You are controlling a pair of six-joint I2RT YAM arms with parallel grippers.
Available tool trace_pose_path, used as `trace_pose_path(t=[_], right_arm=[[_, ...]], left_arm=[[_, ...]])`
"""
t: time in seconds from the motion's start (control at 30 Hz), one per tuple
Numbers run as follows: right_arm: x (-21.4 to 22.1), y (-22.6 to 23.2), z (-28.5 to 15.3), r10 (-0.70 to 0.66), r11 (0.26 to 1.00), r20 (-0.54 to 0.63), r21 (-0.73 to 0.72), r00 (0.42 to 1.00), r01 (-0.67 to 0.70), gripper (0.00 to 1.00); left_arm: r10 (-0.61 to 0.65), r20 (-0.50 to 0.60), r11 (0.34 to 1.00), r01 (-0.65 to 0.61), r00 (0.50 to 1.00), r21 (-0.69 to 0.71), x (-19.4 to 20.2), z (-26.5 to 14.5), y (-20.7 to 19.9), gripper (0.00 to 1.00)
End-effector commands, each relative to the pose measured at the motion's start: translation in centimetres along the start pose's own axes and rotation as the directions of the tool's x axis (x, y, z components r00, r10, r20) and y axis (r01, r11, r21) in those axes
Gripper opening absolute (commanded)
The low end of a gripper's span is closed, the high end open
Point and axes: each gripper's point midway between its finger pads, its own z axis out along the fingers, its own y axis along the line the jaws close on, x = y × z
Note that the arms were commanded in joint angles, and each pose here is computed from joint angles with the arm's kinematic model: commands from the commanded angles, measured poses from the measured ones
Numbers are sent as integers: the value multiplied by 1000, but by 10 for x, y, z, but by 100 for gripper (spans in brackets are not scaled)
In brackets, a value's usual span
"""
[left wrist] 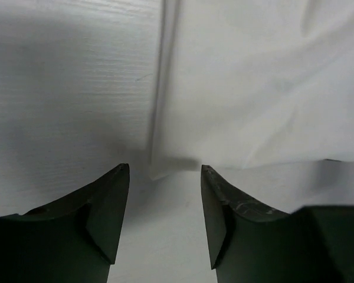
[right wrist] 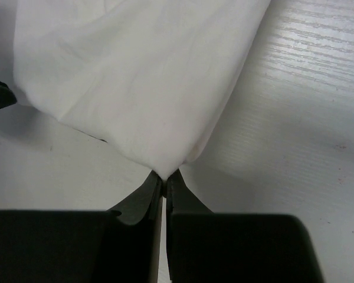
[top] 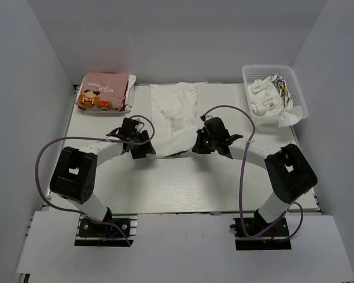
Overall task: Fold and stack the t-shirts
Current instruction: Grab one side of the 2/3 rectangular tshirt with both arms, then fold the long partially folded tshirt into a neat square
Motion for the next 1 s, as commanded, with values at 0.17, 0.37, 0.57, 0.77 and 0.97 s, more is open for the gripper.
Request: trace_pose_path(t=[0.17,0.37,0.57,0.77,0.97], right_arm=[[-1,6,3,-21,1000,-8,-23,1000,21,0],[-5,6,-2,4,1000,10,-16,1000,-4,0],[10,14,-33,6,1000,-24,-29,1000,-6,0],[21,43,-95,15,993,8,-120,1000,-14,0],[-11,87,-150,-18,968,147,-243,989,54,0]], left_arm=[[4,-75,1000,-3,997,14,9,21,1,38],[42,-149,987,-19,988,157,39,14,-19,0],[88,-47,970,-75,995,231,34,-55,-41,0],[81,12,937,-80,997,340,46,-110,-61,0],[101,124,898,-144,987,416,27,-166,-89,0]])
